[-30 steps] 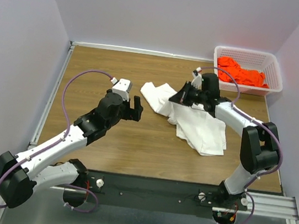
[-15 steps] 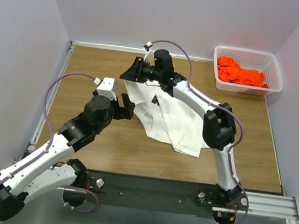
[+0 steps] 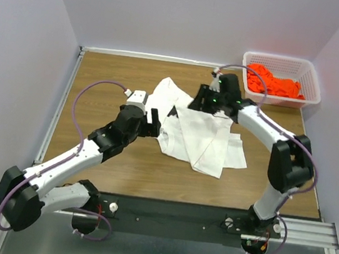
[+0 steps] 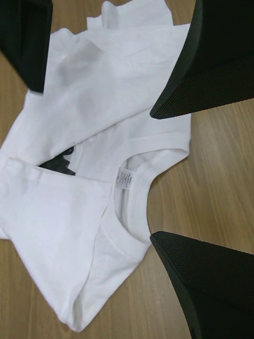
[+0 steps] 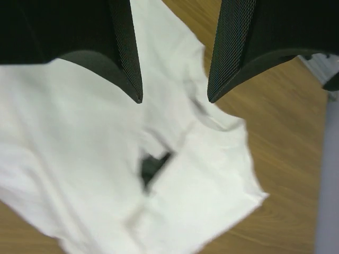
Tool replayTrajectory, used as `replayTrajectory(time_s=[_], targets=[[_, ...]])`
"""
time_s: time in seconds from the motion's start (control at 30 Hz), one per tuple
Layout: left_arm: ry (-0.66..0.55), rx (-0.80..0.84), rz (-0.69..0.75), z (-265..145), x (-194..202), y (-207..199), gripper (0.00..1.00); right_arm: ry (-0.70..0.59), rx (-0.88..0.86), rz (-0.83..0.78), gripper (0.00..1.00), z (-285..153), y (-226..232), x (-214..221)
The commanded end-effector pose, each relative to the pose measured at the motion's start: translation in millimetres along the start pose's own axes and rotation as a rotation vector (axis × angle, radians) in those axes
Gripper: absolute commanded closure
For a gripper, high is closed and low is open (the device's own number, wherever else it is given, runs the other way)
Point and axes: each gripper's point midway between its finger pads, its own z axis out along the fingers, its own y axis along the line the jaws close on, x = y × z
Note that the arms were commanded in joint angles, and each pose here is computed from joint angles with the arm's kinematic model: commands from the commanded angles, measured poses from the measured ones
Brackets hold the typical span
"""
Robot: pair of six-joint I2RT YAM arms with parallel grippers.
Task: Fold and stack the t-shirts
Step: Flatten the tshirt out
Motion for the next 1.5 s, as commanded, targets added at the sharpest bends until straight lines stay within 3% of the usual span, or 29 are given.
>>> replayTrajectory(time_s=[0.0, 0.17, 0.57, 0.67, 0.87, 1.1, 1.23, 1.33, 1.47], targets=[[0.021, 0.066, -0.020, 19, -1, -21, 0.05, 0.042, 0.222, 0.022, 0.41, -43, -77, 40], [0.096, 0.130, -0.013, 47, 10, -45, 0.10, 0.055, 0.303, 0.124, 0.44, -75, -129, 65], [0.432, 0.136, 0.061, 129, 97, -61, 0.14, 0.108, 0.314, 0.182, 0.52, -70, -152, 89], [0.463, 0.120, 0.058, 131, 109, -56, 0.15, 0.112, 0.295, 0.190, 0.52, -64, -152, 92], [0.520, 0.098, 0.047, 122, 134, -42, 0.27, 0.124, 0.241, 0.239, 0.52, -53, -148, 100], [0.560, 0.042, 0.029, 100, 156, -20, 0.54, 0.130, 0.204, 0.286, 0.53, -42, -146, 104], [0.559, -0.020, -0.007, 86, 164, 2, 0.61, 0.138, 0.175, 0.309, 0.53, -38, -143, 109], [0.584, -0.054, -0.030, 74, 173, 18, 0.62, 0.138, 0.151, 0.321, 0.58, -38, -139, 109], [0.576, -0.101, -0.044, 63, 167, 34, 0.63, 0.087, 0.128, 0.296, 0.78, -45, -128, 88]])
